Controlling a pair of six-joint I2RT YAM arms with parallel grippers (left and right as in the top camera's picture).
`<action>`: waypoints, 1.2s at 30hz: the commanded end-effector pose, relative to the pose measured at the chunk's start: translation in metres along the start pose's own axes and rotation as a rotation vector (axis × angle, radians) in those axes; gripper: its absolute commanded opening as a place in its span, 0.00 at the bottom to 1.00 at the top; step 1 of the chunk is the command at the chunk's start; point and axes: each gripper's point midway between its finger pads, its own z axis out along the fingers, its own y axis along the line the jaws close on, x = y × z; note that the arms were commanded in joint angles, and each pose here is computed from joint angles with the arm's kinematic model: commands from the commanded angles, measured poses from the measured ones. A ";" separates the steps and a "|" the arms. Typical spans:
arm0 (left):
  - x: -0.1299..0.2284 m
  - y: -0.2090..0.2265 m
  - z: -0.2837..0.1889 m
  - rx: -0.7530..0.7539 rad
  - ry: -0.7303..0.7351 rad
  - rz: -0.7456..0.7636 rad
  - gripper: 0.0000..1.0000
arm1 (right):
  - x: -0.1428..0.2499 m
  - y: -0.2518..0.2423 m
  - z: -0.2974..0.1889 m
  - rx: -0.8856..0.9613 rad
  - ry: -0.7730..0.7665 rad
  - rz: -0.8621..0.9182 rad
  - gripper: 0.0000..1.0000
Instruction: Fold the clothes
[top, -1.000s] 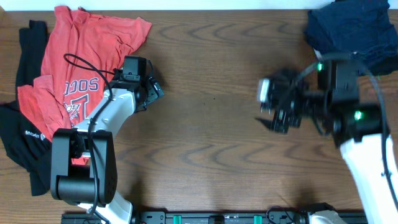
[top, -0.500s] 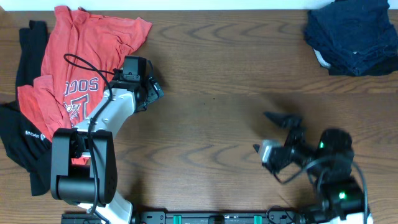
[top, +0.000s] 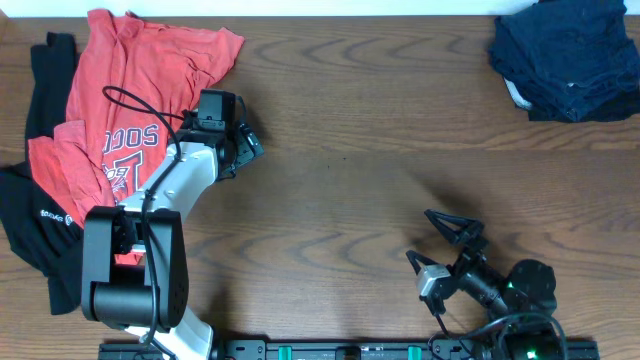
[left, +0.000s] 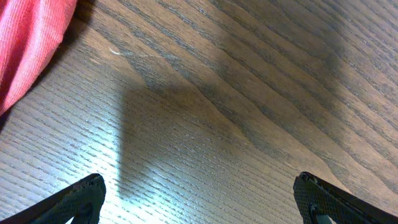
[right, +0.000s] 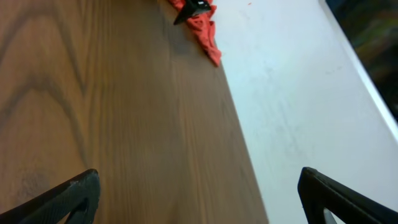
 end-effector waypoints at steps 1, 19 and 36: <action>0.003 0.006 0.006 -0.024 0.010 0.011 0.98 | 0.000 -0.003 -0.001 0.031 -0.005 0.002 0.99; 0.003 0.006 0.006 -0.024 0.010 0.011 0.98 | -0.011 -0.025 -0.013 0.143 -0.040 0.049 0.99; 0.003 0.006 0.006 -0.024 0.010 0.011 0.98 | 0.020 -0.046 -0.020 0.266 0.108 -0.154 0.99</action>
